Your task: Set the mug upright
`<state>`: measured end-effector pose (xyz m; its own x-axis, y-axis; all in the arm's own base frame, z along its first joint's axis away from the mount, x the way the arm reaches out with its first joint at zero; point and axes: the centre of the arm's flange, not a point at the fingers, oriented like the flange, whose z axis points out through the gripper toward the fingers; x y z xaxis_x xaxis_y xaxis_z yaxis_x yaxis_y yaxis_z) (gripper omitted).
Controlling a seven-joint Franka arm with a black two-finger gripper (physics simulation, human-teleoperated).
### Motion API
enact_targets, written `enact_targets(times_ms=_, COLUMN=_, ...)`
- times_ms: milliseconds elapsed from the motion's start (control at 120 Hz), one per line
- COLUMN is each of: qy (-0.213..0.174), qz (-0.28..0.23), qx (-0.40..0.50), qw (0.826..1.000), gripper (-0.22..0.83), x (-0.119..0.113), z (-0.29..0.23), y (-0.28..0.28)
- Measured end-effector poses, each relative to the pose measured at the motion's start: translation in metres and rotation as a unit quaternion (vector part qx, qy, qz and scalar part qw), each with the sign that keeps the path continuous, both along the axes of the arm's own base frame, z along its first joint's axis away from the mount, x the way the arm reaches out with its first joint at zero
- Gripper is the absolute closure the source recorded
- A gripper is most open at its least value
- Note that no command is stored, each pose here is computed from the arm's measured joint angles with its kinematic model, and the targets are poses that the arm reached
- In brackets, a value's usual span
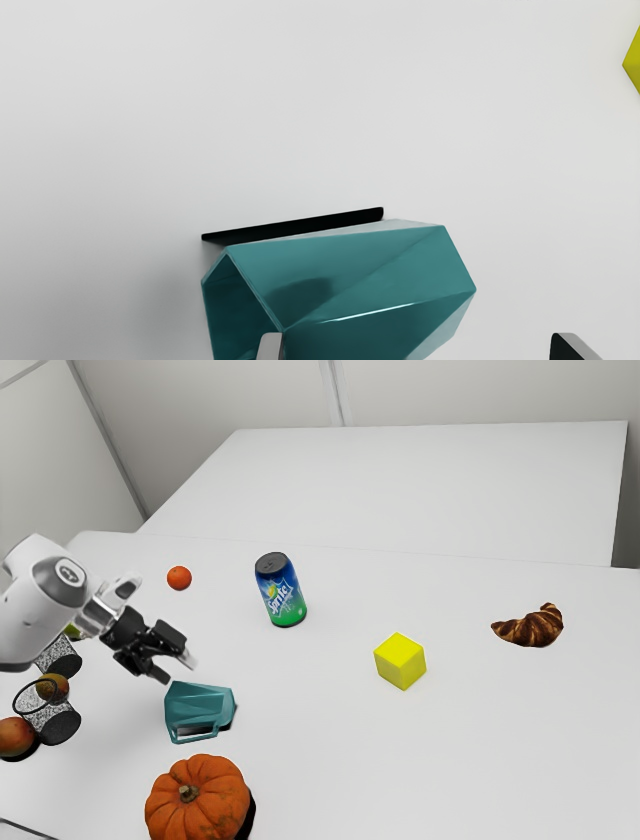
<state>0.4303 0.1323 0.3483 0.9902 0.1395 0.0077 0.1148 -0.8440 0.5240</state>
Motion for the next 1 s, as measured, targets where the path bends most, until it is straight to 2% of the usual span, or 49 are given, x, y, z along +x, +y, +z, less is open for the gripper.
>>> enact_targets(times_ms=475, qy=-0.024, qz=0.025, qx=-0.054, qw=0.998, gripper=0.03, x=-0.007, z=-0.043, y=0.006)
enact_targets(times_ms=867, qy=-0.064, qz=0.037, qx=-0.100, qw=0.992, gripper=0.03, x=-0.014, z=-0.061, y=-0.003)
enact_targets(times_ms=1000, qy=-0.079, qz=0.035, qx=-0.108, qw=0.990, gripper=0.09, x=-0.014, z=-0.062, y=-0.004)
